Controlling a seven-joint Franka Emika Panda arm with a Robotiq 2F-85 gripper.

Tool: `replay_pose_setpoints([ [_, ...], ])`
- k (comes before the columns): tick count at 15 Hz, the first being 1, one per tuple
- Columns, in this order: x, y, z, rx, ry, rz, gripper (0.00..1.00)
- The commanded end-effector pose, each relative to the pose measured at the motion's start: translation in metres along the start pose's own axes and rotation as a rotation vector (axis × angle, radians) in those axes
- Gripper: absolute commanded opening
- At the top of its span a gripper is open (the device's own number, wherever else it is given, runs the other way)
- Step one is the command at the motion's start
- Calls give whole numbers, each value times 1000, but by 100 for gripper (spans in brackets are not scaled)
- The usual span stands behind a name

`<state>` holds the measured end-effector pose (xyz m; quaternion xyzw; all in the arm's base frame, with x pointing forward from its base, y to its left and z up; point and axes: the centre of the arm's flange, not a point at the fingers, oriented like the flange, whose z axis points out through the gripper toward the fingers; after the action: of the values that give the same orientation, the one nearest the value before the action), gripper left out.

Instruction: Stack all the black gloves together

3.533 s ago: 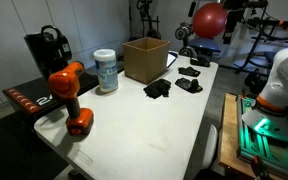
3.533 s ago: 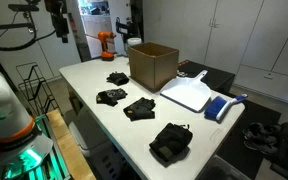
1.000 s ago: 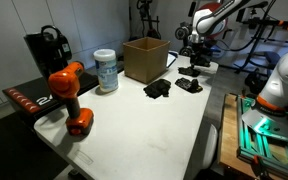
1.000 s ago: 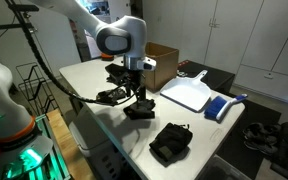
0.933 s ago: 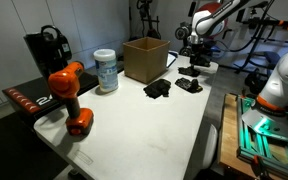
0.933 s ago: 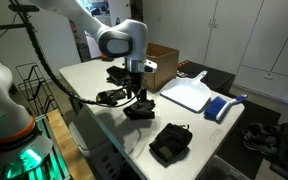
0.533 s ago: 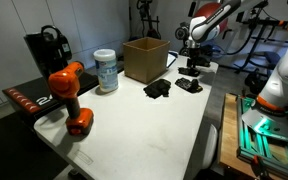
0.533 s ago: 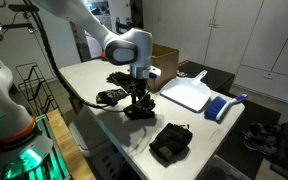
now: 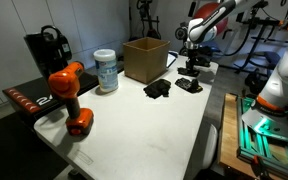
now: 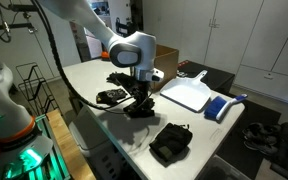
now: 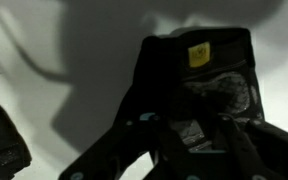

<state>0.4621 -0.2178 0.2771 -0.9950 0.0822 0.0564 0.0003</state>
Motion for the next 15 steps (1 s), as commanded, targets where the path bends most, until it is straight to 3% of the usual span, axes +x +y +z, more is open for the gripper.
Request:
replay_pose_setpoints([
  [1, 5, 0, 5, 37, -10, 20, 7],
  [3, 2, -6, 0, 75, -30, 52, 0],
  [6, -8, -18, -14, 125, -76, 77, 2],
  [9, -33, -40, -49, 156, -124, 88, 2],
  [12, -51, -58, -88, 162, -105, 126, 2],
  [15, -64, -82, -119, 222, -149, 157, 2],
])
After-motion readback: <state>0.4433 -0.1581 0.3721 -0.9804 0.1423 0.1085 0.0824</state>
